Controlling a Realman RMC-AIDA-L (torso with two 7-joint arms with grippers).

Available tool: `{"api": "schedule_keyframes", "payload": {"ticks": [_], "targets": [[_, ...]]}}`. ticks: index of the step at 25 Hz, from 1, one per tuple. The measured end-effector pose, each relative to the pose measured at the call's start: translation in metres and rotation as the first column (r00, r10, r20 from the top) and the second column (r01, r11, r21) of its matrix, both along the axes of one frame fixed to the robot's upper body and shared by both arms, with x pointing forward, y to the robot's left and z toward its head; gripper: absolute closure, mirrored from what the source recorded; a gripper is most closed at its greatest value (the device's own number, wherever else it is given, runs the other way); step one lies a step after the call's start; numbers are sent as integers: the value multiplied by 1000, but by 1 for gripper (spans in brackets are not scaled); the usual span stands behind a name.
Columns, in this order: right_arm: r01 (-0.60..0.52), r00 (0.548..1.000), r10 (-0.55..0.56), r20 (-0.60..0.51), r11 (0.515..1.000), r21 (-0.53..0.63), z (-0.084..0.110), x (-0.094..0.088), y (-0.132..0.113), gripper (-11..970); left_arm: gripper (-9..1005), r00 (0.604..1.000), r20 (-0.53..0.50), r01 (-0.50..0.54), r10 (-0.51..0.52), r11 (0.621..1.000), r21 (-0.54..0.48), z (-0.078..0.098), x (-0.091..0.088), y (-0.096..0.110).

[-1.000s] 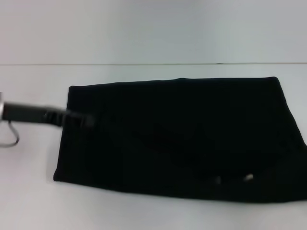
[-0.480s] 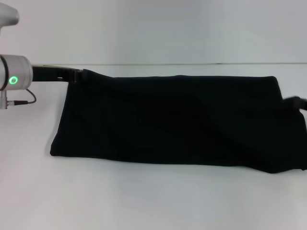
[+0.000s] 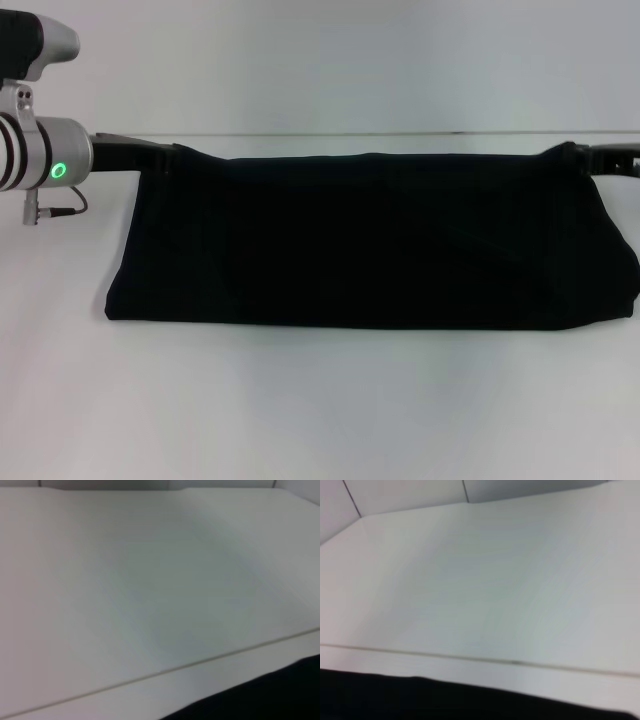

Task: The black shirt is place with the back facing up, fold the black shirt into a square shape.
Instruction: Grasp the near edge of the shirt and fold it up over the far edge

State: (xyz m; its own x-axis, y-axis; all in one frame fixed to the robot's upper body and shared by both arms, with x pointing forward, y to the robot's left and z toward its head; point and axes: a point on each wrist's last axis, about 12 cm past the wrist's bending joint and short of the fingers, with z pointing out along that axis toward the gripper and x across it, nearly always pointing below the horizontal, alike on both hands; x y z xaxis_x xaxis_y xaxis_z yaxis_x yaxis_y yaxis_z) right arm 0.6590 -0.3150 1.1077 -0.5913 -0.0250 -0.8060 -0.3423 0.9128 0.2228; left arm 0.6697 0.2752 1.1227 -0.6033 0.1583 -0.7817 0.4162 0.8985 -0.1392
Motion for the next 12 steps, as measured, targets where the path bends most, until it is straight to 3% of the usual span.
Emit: {"api": "schedule_keyframes", "payload": {"ticks": [12], "targets": [[56,997,-50,63,994,-98,18,26,4,928,989,996,73,-52,49,998,36,15,15,1]]}}
